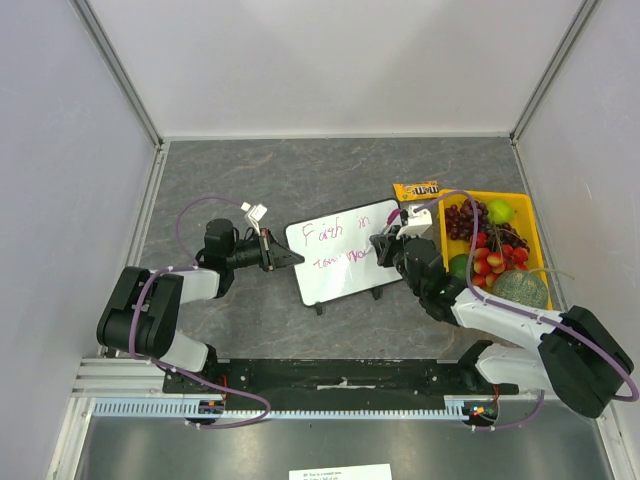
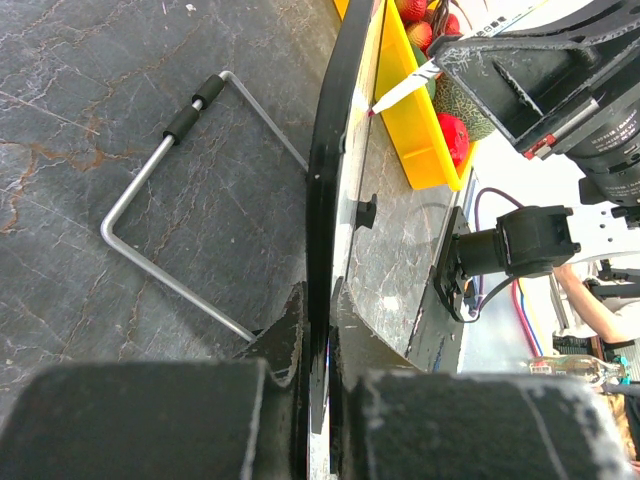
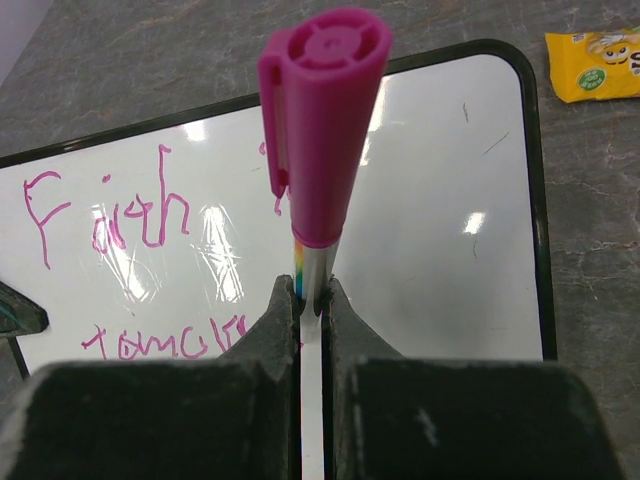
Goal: Write a sentence on the whiteboard
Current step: Write on the whiteboard with the whiteboard.
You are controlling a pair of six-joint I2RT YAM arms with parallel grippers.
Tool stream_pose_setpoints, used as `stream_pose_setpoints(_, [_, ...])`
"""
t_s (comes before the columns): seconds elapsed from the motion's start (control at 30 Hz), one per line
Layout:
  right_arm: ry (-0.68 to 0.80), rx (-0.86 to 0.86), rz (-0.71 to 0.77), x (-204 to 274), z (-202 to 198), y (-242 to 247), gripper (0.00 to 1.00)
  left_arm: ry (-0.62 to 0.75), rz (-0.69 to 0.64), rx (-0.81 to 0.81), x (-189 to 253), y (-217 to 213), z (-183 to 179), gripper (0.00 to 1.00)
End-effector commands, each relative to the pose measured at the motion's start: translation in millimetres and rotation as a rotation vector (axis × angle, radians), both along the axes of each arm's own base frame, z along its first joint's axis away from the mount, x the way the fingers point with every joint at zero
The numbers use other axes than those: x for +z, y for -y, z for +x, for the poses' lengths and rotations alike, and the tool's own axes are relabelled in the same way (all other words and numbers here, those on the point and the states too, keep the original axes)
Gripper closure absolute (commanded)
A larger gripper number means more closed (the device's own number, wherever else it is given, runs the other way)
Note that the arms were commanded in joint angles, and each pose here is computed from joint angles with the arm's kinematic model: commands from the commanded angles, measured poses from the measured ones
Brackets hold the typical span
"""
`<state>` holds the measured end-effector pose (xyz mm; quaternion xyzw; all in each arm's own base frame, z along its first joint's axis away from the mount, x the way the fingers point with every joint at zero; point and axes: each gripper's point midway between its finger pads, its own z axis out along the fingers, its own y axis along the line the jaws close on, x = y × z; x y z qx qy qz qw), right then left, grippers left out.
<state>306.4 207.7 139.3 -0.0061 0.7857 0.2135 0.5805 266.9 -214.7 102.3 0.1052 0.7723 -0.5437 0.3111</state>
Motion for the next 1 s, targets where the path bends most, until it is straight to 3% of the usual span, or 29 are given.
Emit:
stream_pose_setpoints(0.0, [0.025,-0.066,-0.038,12,14,9,1.00,-0.002,0.073,0.047,-21,-9,5,0.98])
stream_pose_setpoints(0.97, [-0.039,-0.041,-0.070,-16,0,16,1.00,-0.005,0.073,0.047,-22,-9,6,0.98])
